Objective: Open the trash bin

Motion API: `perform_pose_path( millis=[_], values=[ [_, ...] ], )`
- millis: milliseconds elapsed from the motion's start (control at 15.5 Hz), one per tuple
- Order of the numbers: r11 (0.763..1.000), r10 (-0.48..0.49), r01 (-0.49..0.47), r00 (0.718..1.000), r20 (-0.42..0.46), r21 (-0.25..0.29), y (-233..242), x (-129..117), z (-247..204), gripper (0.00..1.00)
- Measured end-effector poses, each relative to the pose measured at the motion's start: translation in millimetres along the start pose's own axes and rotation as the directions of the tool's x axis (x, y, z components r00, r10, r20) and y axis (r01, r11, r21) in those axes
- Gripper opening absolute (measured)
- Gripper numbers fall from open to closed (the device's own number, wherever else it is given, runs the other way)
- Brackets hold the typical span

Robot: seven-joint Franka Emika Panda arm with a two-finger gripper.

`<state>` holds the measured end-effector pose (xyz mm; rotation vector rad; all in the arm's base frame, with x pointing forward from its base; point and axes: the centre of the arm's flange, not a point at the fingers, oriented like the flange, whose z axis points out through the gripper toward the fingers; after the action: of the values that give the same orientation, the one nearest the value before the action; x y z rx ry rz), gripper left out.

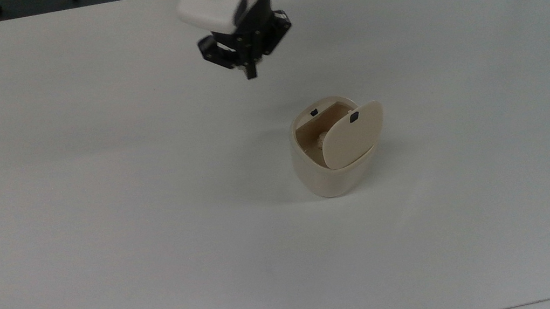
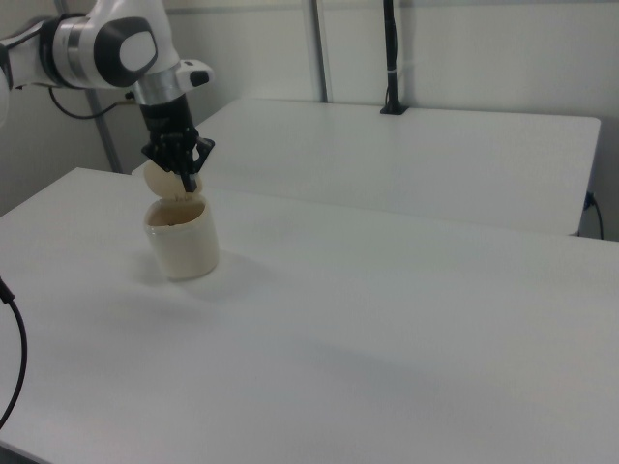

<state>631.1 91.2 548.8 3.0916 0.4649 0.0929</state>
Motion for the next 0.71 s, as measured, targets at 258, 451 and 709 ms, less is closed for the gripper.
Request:
perform_pose_path(
  millis=[258,451,709],
  values=[
    [0.993,0.117,-0.117,0.992,0.048,-0.006,69,-45,-39,0.04],
    [0.986,0.163,-0.160,0.985,0.065,-0.041,97,-67,-56,0.06],
    [0.982,0.188,-0.185,0.981,0.055,-0.045,110,-79,-68,0.29]
  ],
)
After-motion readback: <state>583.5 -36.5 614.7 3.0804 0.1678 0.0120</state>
